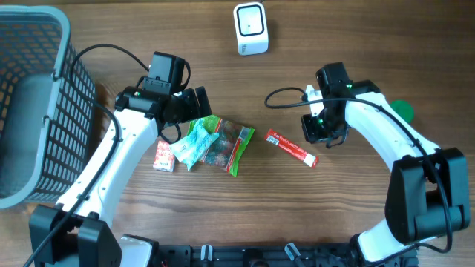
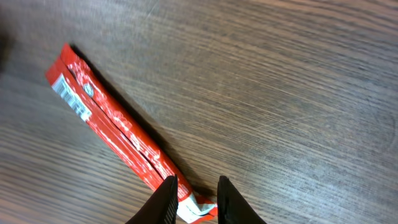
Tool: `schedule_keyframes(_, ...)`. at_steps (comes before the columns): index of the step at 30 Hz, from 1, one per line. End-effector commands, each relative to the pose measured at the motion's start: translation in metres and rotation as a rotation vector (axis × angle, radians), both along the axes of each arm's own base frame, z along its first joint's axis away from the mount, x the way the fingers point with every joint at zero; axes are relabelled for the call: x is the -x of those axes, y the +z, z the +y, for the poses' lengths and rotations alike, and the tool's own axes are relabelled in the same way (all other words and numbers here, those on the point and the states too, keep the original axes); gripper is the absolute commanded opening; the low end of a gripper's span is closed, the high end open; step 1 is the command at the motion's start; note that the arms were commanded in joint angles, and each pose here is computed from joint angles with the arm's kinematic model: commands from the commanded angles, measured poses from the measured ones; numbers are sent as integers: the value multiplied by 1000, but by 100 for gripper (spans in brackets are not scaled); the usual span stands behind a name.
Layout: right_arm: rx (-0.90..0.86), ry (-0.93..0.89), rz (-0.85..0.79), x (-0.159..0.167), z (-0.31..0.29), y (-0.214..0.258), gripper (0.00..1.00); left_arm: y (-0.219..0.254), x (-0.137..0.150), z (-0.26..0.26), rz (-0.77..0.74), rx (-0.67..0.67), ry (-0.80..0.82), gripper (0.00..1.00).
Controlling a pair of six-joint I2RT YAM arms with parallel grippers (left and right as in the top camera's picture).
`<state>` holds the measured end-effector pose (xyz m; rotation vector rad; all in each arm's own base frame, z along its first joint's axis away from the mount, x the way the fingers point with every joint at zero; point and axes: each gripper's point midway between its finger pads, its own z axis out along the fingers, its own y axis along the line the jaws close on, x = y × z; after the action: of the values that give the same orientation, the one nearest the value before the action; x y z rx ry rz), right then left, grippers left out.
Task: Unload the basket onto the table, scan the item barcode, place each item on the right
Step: 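Regrasp the red stick packet lengthwise with the right gripper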
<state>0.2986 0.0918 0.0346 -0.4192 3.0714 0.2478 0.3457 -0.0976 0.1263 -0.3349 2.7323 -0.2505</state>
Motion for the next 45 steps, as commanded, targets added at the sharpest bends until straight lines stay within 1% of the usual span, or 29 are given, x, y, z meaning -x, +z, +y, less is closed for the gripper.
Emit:
schedule_keyframes(1,-3,126,11,14,-3,-7,23,5,-4,2,-21,-16,-9,100)
schedule_keyframes(2,-2,146,16,17,-4,-9,24,5,-4,2,-21,-16,-9,100)
schedule_keyframes(3,-1,156,22,20,-5,-11,27,5,-4,2,-21,-16,-9,100)
schedule_keyframes(4,-1,164,26,22,-5,-13,33,5,-4,2,-21,-16,-9,100)
schedule_keyframes(6,0,171,34,26,-6,-17,40,5,-4,2,-21,-16,-9,100)
schedule_keyframes(11,-1,173,40,30,-6,-23,41,5,-4,2,-21,-16,-9,99)
schedule_keyframes(14,-62,211,43,33,3,-21,40,5,-4,2,-21,-16,-9,100)
schedule_keyframes(16,-96,226,43,35,9,-19,40,5,-4,2,-21,-16,-9,100)
schedule_keyframes(19,-98,229,46,35,9,-19,40,5,-4,2,-21,-16,-9,100)
schedule_keyframes(21,-98,242,43,35,9,-19,34,5,-4,2,-21,-16,-9,100)
schedule_keyframes(22,-98,245,42,35,9,-19,25,5,-4,2,-21,-16,-9,100)
schedule_keyframes(23,-98,245,43,35,9,-19,24,5,-4,2,-21,-16,-9,100)
schedule_keyframes(25,-100,244,43,35,9,-19,24,5,-4,2,-21,-16,-9,100)
schedule_keyframes(29,-124,244,47,37,13,-18,28,5,-4,2,-21,-16,-9,100)
schedule_keyframes(35,-122,243,61,41,12,-20,29,5,-4,2,-21,-16,-9,100)
schedule_keyframes(36,-122,242,65,43,12,-21,30,5,-4,2,-21,-15,-9,100)
schedule_keyframes(38,-114,242,66,47,10,-29,34,5,-4,2,-21,-16,-9,100)
schedule_keyframes(40,-115,243,62,48,9,-33,35,5,-4,2,-21,-15,-9,100)
schedule_keyframes(42,-114,243,66,50,9,-34,34,5,-4,2,-21,-16,-9,100)
schedule_keyframes(43,-114,242,69,51,9,-35,32,5,-4,2,-21,-16,-9,100)
schedule_keyframes(44,-113,242,71,52,9,-35,24,5,-4,2,-21,-15,-9,100)
schedule_keyframes(45,-113,237,76,53,8,-36,22,5,-4,2,-21,-16,-9,100)
